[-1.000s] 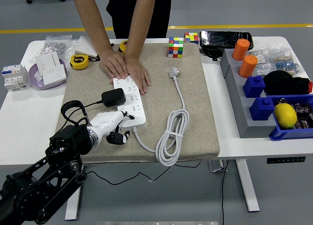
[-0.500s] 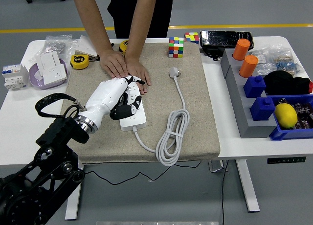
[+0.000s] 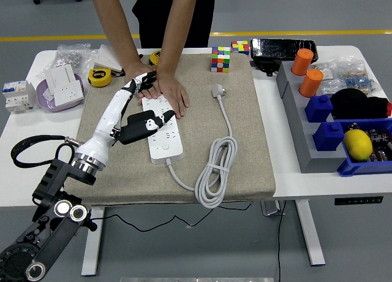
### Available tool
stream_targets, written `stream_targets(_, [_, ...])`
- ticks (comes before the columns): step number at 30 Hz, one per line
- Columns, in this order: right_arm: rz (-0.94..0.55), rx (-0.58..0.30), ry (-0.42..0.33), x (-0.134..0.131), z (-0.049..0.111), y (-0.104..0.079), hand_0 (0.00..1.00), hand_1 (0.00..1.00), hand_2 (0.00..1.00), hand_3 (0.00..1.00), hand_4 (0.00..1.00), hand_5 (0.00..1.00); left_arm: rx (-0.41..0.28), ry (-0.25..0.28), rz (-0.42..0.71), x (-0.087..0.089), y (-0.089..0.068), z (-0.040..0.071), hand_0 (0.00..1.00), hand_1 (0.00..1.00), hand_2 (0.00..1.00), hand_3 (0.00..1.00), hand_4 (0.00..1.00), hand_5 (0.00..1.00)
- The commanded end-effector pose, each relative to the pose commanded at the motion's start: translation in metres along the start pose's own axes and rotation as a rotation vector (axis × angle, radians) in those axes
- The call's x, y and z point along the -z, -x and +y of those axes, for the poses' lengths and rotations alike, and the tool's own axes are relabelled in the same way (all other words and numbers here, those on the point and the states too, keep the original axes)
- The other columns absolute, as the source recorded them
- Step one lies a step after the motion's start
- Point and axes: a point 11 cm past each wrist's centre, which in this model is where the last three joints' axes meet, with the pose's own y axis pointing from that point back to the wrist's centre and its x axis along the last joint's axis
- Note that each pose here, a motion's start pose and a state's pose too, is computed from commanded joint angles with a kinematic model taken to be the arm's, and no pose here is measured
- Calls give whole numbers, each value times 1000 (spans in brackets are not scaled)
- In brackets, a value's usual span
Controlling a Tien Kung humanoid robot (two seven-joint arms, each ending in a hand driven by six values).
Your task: Pick up the plug,place it near the board,insert it into the board,press the button
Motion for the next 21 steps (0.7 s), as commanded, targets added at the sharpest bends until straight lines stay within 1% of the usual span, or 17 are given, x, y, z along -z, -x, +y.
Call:
stream_targets(2, [0, 0, 1, -1, 0, 0, 818, 746, 742, 758, 998, 807, -3, -7, 87, 3, 2, 2, 998, 998, 998, 998, 998, 644])
stream_targets(3, [0, 0, 2, -1, 0, 0, 818, 747, 742, 757, 998, 807, -12, -17, 132, 5, 1, 3, 998, 998, 998, 998, 998, 629])
stream_targets(6, [-2, 0, 3, -2, 0, 0, 818, 747, 742, 757, 998, 807, -31, -49, 258, 10, 0, 4, 998, 998, 998, 998, 998, 629])
stream_targets(7, [-2, 0, 3, -2, 0, 0, 818, 747, 742, 757, 998, 807, -33, -56, 278, 11, 0, 4, 998, 998, 998, 998, 998, 629])
stream_targets(10, [-3, -1, 2, -1, 0, -1, 819, 747, 742, 757, 998, 807, -24, -71, 238, 12, -1, 3, 998, 998, 976, 998, 998, 619])
stream_targets(14, [-4, -1, 0, 0, 0, -1, 819, 747, 742, 757, 998, 807, 12, -120, 85, 15, -4, -1, 998, 998, 976, 998, 998, 619])
stream_targets(15, [-5, -1, 0, 0, 0, -1, 818, 747, 741, 757, 998, 807, 31, -132, 39, 16, -3, -2, 491, 456, 459, 998, 965, 285])
stream_targets(20, [-5, -1, -2, 1, 0, -1, 818, 747, 741, 757, 998, 807, 122, -186, -194, 21, 3, -7, 491, 456, 459, 998, 965, 285])
stream_targets(21, [-5, -1, -3, 1, 0, -1, 818, 747, 742, 757, 998, 807, 136, -200, -235, 22, 4, -8, 228, 77, 186, 819, 696, 52])
